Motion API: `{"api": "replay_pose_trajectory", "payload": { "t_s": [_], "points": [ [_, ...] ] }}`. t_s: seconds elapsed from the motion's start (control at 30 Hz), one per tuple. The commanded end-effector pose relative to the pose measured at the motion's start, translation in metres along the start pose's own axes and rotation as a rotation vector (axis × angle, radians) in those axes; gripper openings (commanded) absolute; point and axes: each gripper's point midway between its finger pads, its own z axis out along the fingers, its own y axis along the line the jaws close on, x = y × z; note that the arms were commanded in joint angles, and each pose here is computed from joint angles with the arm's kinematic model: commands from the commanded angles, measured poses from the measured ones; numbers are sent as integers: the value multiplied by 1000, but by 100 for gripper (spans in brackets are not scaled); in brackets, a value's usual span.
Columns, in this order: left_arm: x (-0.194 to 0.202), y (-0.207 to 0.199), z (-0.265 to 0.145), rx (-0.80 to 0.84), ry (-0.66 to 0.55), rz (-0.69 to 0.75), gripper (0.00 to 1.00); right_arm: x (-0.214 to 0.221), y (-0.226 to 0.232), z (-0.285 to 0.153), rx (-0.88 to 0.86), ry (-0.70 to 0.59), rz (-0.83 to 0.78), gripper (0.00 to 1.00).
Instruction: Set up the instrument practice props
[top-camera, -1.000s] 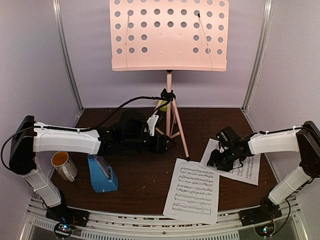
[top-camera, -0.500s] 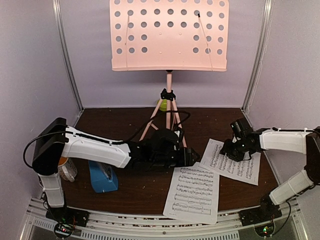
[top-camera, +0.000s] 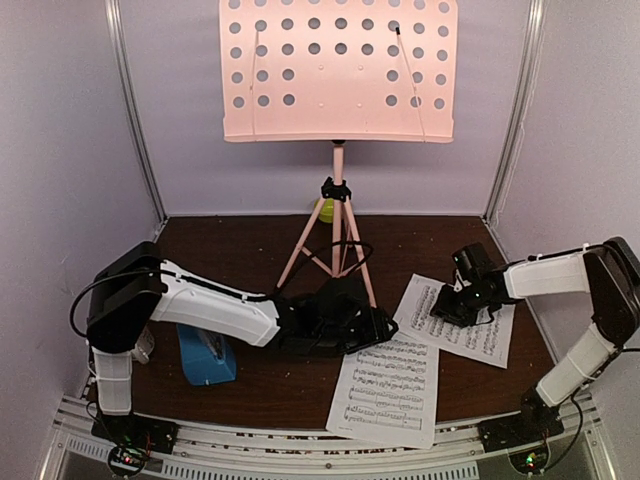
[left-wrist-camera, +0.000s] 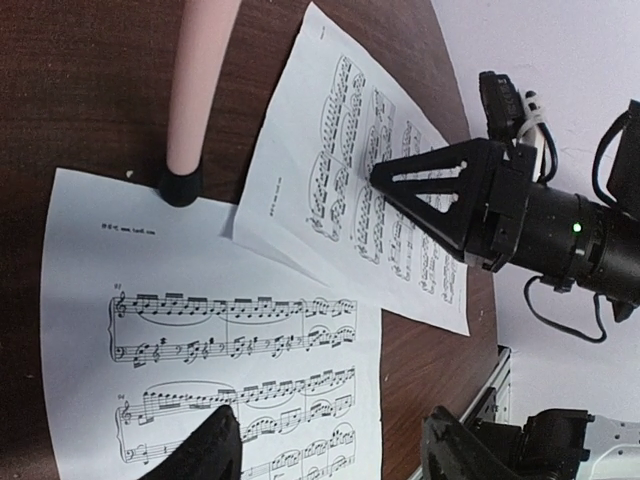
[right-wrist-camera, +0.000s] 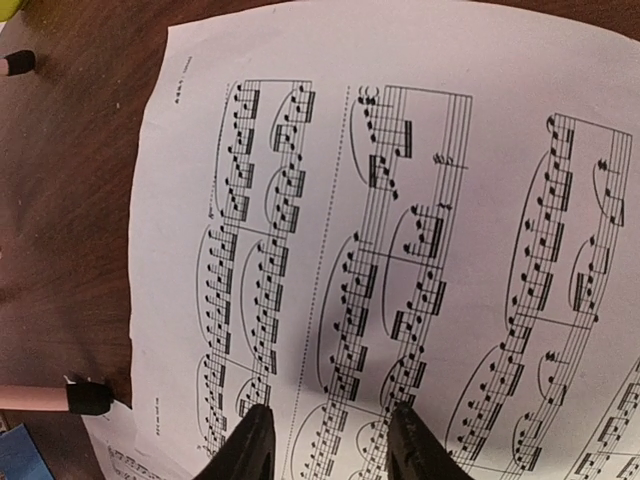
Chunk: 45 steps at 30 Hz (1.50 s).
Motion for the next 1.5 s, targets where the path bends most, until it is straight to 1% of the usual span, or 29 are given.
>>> {"api": "replay_pose_trajectory", "payload": {
  "t_s": [0.0,0.2,0.37,0.47,0.57,0.67,0.87,1.03,1.17,1.23,1.33,1.37,1.47],
  "points": [
    [-3,-13,9,41,-18,-59,63,57,-23,13,28,167,23,39],
    [0,-2,20,14,-22,-102,62,81,-29,12,19,207,-4,38],
    [6,26,23,-56,-33,-180,61,98,-34,10,8,237,-17,37],
    [10,35,25,-71,-31,-208,61,108,-37,9,4,250,-25,36],
    [13,35,31,-62,-20,-207,61,114,-36,8,-6,257,-29,36],
    [17,40,37,-86,-8,-212,61,118,-34,7,-23,261,-20,35],
    [16,47,42,-102,-30,-255,60,121,-30,5,-40,261,-24,34],
    [14,40,49,-58,-41,-273,59,120,-28,6,-42,261,-30,33],
    [7,30,55,-16,-66,-258,59,121,-26,6,-47,267,-34,33],
    [3,22,57,13,-80,-244,61,120,-25,5,-50,268,-36,33],
    [-3,11,58,42,-100,-212,74,119,-23,4,-56,268,-44,32],
    [-6,8,58,44,-112,-200,76,119,-22,4,-57,268,-49,32],
    [-15,0,57,69,-150,-181,77,119,-22,4,-57,270,-58,32]
  ]
}}
